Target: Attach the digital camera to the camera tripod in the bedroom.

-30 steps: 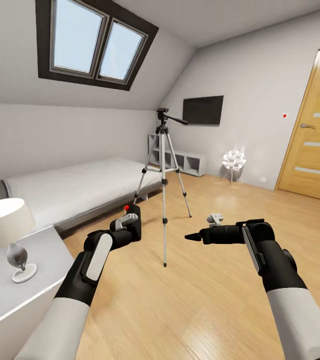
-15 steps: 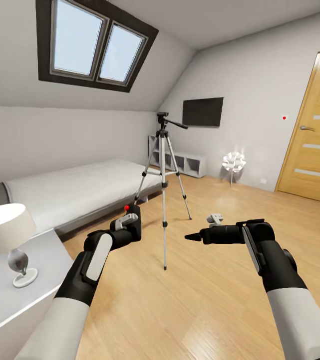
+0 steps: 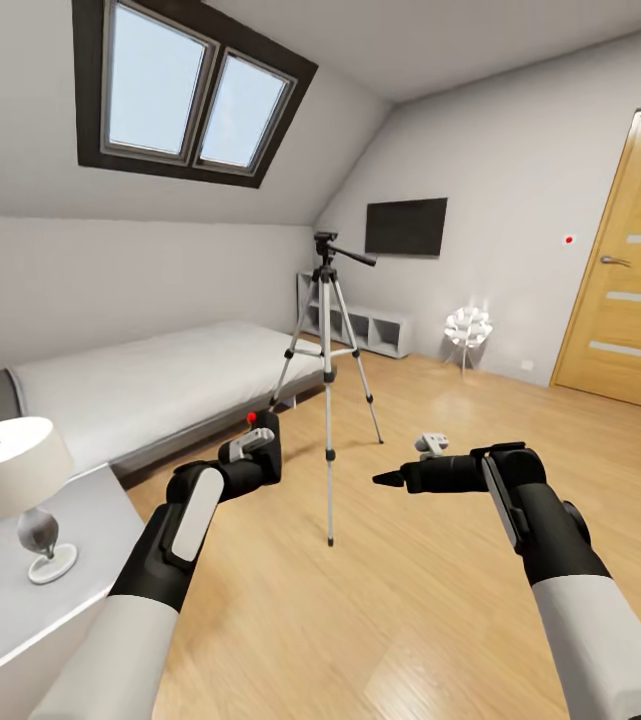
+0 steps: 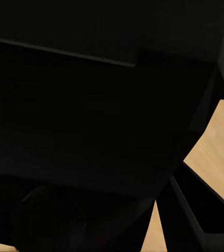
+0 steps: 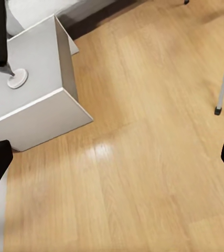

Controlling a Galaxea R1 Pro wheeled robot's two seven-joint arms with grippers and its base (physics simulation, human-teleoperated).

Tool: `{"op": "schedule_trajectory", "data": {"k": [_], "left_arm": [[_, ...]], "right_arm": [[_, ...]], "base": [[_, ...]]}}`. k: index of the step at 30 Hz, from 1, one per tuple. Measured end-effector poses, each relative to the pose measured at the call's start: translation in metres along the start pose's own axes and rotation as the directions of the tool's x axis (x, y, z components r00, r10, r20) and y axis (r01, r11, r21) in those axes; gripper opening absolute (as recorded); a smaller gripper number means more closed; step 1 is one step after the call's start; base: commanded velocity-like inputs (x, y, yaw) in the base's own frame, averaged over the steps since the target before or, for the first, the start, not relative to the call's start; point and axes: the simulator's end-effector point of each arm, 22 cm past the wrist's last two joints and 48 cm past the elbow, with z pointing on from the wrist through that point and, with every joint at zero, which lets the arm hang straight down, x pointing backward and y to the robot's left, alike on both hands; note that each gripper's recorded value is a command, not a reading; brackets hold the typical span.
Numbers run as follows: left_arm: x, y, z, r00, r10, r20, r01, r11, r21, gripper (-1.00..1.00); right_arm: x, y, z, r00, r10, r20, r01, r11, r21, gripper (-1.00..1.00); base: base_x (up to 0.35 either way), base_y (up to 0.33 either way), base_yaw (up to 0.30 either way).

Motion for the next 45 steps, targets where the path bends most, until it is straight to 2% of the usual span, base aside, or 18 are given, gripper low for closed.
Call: {"op": "schedule_trajectory", "data": {"k": [45], "left_arm": [[-0.066, -0.043, -0.035, 1.0, -0.005, -0.003, 0.005, 1.0, -0.002, -1.0]], "right_arm": [[-0.077, 0.029, -0.045, 1.0, -0.016, 0.015, 0.016, 1.0, -0.002, 1.0]], "base": [[0.0, 0.0, 0.0]]}}
